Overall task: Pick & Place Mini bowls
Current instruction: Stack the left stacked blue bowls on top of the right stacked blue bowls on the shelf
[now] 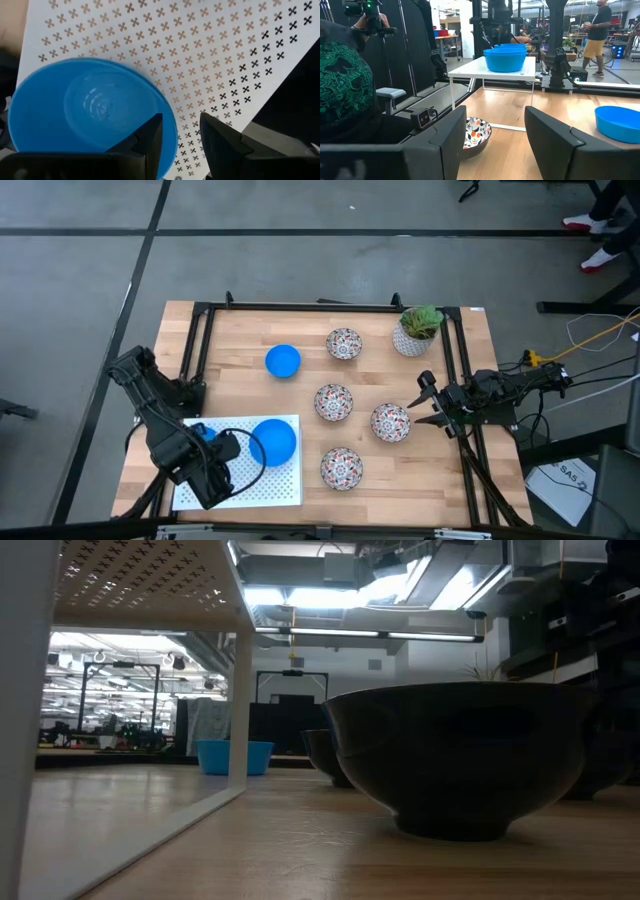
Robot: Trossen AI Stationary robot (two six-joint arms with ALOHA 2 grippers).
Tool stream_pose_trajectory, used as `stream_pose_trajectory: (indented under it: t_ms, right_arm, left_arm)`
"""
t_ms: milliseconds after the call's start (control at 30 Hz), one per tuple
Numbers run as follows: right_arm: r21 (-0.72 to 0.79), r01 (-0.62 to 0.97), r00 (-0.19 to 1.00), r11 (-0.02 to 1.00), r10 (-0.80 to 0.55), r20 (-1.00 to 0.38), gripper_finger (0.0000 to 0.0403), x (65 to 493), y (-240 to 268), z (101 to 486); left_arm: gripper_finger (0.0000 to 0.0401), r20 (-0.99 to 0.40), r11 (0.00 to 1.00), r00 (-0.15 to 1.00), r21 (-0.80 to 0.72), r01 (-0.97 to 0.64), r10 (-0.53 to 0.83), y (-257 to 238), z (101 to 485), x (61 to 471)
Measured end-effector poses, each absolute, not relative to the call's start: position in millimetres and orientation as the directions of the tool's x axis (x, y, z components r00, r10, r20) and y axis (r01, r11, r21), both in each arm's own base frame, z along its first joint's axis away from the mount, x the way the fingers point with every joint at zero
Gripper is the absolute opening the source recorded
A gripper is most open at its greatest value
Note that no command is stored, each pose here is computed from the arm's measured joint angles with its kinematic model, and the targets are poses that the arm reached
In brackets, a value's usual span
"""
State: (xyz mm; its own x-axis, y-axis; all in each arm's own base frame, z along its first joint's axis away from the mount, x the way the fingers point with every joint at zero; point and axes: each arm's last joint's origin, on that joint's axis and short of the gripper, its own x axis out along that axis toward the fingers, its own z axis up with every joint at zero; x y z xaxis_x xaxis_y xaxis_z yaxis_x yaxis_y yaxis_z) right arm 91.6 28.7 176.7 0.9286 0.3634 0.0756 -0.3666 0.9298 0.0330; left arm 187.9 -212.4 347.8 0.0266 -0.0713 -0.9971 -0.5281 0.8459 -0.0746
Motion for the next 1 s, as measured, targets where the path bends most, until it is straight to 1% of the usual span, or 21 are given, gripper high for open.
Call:
stream_pose_trajectory:
  t_ms: [300,367,567,800,900,1000]
  right_arm:
    - [0.033,-0.367,0.929,0.930,0.363,0.075,0.0200,91.6,28.7,176.7]
    - [0.033,-0.367,0.929,0.930,0.363,0.075,0.0200,91.6,28.7,176.7]
    - [0.033,-0.367,0.929,0.930,0.363,0.075,0.0200,91.6,28.7,176.6]
    - [0.033,-0.367,0.929,0.930,0.363,0.075,0.0200,91.6,28.7,176.6]
    - [0.033,-0.367,0.929,0.930,0.363,0.075,0.0200,91.6,28.7,176.6]
    - [0.034,-0.367,0.929,0.930,0.363,0.076,0.0200,91.6,28.7,176.6]
  left_arm:
    - [0.0125,-0.998,0.847,0.048,-0.063,-0.527,-0.044,-211.7,345.8,188.6]
    - [0.0125,-0.999,0.849,0.029,-0.042,-0.526,-0.031,-211.3,340.8,188.1]
    - [0.0125,-0.996,0.853,-0.081,0.015,-0.521,-0.032,-211.0,323.3,184.6]
    - [0.0122,-0.996,0.858,-0.089,0.024,-0.513,-0.025,-210.7,320.5,184.3]
    - [0.0099,-0.996,0.866,-0.089,0.023,-0.499,-0.025,-210.7,320.5,184.3]
    - [0.0053,-0.996,0.874,-0.089,0.022,-0.485,-0.025,-210.7,320.5,184.3]
